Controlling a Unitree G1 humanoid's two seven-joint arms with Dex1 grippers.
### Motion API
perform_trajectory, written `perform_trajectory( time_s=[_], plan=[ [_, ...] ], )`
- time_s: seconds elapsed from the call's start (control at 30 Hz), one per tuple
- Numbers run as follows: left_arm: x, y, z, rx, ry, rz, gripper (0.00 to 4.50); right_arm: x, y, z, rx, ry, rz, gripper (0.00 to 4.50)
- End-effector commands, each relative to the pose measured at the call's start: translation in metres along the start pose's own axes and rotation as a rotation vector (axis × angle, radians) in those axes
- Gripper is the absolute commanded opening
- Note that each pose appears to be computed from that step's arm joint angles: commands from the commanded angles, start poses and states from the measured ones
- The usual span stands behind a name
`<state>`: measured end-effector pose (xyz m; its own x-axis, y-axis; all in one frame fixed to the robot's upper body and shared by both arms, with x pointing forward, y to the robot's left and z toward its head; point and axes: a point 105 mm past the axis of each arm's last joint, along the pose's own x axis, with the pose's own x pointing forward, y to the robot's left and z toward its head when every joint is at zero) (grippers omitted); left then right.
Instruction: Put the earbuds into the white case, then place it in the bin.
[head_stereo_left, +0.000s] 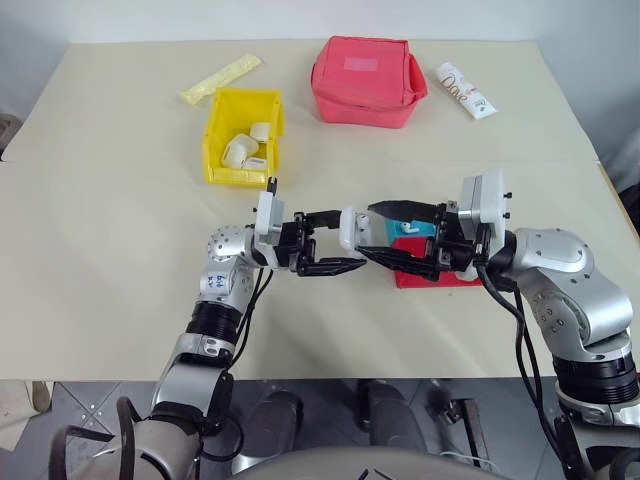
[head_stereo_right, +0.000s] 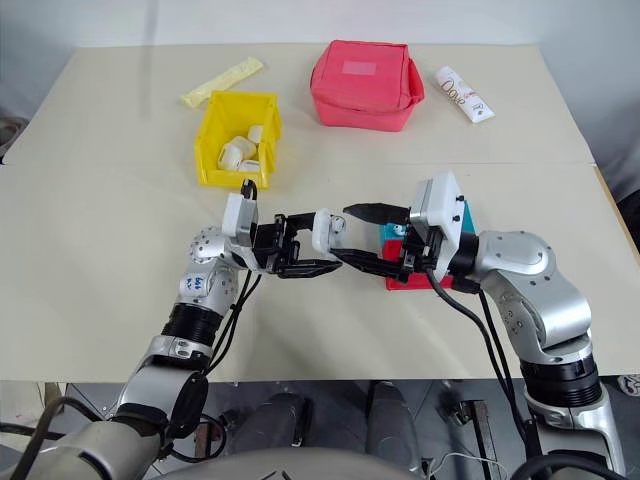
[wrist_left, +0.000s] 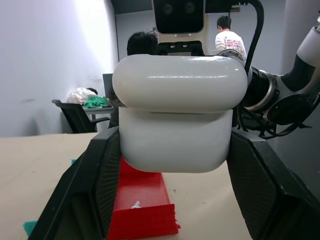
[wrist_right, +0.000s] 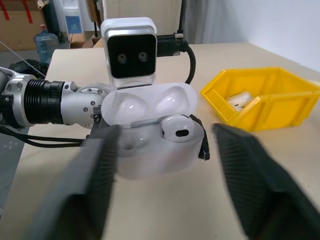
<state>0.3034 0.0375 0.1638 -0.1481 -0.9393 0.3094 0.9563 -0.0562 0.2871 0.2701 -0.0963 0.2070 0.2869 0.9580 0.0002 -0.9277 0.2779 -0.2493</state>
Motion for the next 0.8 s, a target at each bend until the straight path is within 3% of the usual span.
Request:
perform_trajectory(
  time_s=[0.03, 0.2, 0.43, 0.63, 0.8],
  plan=[
    [0.005, 0.003, 0.010, 0.049, -0.021, -0.018, 2.77, -0.003, -0.001, 0.011, -0.038, 0.000, -0.001, 4.47],
    [-0.001, 0.005, 0.009, 0.050, -0.008, 0.015, 2.77, -0.022, -0.009, 0.013, -0.054, 0.043, -0.074, 4.47],
    [-0.037, 0.012, 0.013, 0.046, 0.066, 0.109, 2.77, -0.096, -0.011, -0.001, -0.015, 0.192, -0.304, 4.47],
    [-0.063, 0.020, 0.022, 0.064, 0.111, 0.202, 2.77, -0.162, 0.011, -0.016, 0.066, 0.317, -0.517, 4.47],
    [-0.074, 0.029, 0.030, 0.098, 0.125, 0.265, 2.77, -0.183, 0.030, -0.017, 0.106, 0.368, -0.600, 4.47]
  ],
)
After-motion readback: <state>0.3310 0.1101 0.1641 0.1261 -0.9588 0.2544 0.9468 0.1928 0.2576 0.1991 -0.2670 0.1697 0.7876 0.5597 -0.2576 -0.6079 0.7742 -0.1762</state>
